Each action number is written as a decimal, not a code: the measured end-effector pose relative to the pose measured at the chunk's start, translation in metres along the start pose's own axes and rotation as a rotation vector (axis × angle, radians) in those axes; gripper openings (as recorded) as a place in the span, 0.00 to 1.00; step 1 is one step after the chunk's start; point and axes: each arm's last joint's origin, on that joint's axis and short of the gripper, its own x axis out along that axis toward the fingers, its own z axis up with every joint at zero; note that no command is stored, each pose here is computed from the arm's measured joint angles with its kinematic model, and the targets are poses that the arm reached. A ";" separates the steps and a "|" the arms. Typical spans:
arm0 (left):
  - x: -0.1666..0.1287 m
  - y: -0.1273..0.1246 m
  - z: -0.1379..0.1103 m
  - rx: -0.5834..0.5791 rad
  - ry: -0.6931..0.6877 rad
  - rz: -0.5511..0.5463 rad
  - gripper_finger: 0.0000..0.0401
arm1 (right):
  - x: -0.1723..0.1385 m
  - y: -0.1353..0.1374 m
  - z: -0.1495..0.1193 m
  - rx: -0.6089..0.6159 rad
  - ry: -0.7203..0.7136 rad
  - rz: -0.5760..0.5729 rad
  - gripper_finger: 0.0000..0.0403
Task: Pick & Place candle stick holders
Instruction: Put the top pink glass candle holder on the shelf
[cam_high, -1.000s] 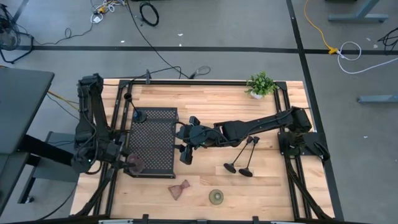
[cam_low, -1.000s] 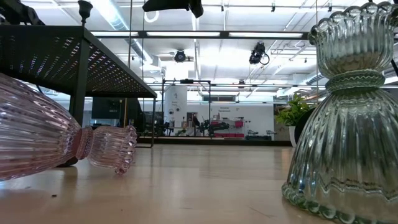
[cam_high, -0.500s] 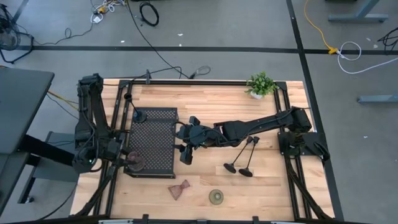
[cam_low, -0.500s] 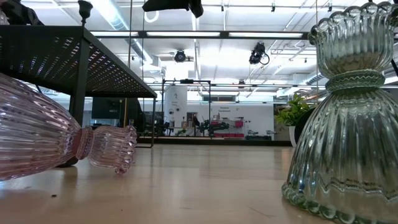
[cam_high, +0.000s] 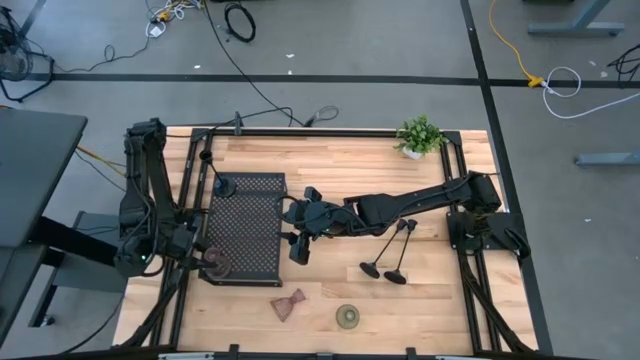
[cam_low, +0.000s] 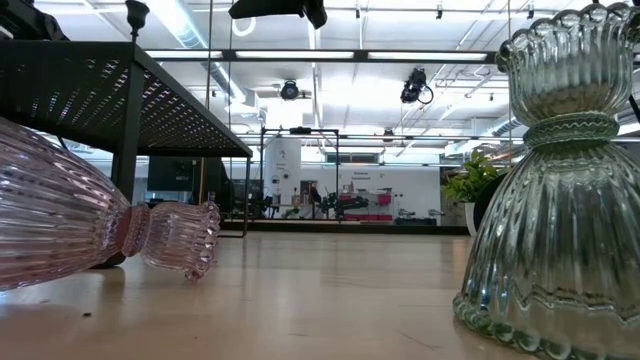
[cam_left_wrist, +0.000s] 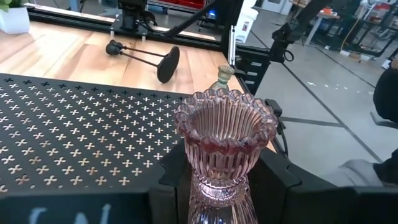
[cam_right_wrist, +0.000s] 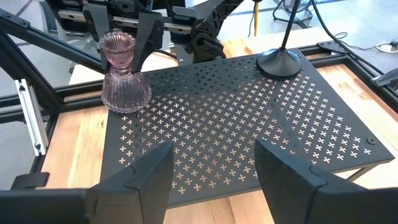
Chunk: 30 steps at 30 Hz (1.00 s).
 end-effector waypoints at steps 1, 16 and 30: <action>0.000 0.000 0.000 -0.004 0.000 0.000 0.30 | 0.000 0.000 0.000 -0.003 0.000 0.000 0.55; 0.001 0.001 -0.002 -0.001 0.019 -0.006 0.49 | 0.000 0.000 0.000 -0.005 -0.002 0.001 0.55; 0.001 0.001 -0.002 0.014 -0.001 0.008 0.48 | 0.000 0.000 0.000 -0.011 -0.001 0.000 0.55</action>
